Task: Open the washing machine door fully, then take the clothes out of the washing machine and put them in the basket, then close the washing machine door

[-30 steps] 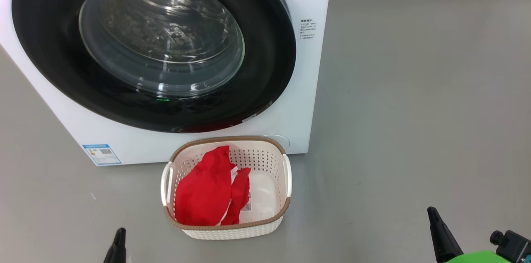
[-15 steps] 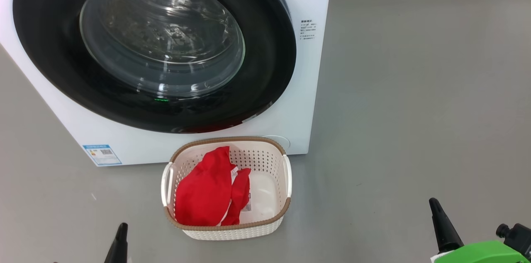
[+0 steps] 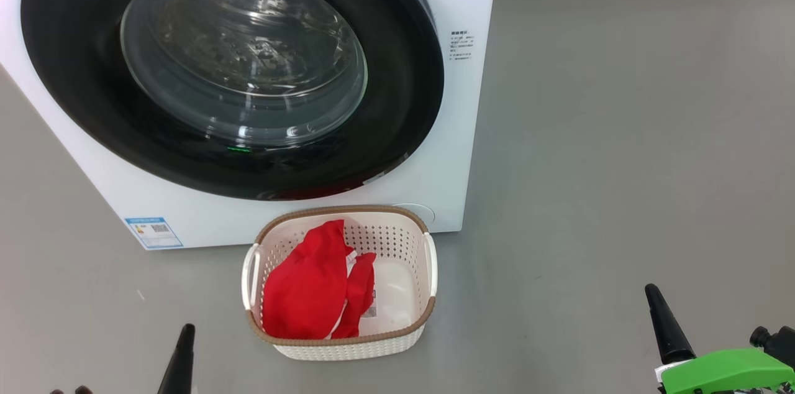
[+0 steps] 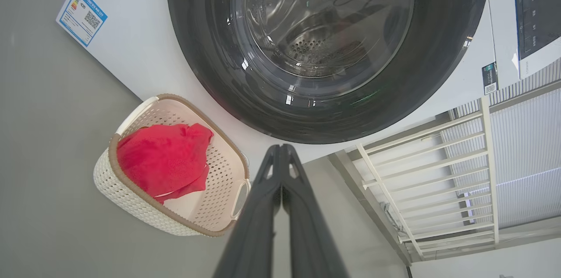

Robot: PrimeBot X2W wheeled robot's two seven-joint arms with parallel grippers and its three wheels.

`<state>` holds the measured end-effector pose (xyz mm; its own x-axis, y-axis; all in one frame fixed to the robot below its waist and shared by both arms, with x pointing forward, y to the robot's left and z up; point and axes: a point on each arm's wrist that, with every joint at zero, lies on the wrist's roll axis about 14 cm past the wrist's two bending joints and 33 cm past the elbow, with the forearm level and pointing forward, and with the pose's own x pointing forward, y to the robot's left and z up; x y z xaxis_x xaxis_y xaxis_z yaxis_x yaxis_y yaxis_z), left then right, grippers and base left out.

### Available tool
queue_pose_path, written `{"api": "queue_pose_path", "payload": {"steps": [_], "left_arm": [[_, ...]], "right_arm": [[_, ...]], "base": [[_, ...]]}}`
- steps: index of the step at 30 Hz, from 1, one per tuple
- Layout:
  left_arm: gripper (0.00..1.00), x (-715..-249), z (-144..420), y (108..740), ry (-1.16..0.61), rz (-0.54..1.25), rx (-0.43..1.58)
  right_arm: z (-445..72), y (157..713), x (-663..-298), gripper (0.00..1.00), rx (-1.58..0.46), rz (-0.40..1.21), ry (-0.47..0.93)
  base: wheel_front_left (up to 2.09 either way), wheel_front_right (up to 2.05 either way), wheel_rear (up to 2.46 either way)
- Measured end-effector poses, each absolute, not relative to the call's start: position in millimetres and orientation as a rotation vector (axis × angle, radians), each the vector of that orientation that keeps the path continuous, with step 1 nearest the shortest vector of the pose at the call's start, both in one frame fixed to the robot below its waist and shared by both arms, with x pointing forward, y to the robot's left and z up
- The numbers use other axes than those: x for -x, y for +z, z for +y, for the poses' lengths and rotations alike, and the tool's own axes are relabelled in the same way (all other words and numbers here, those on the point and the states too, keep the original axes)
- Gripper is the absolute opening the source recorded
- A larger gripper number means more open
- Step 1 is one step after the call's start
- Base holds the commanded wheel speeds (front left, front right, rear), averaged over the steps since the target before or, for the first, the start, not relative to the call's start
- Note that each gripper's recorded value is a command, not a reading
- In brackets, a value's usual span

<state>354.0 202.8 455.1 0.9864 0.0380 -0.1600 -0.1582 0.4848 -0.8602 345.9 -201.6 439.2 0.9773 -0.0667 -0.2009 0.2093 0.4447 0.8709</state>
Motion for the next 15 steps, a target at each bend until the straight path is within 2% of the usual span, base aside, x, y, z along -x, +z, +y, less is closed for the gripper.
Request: {"api": "queue_pose_path", "payload": {"steps": [15], "left_arm": [[0.00, -363.0, 198.5, 463.7, 0.102, 0.111, 1.222]], "right_arm": [[-202.5, 447.3, -352.8, 0.00, -1.254, 0.123, -0.164]], "base": [[0.00, 0.00, 0.00]]}}
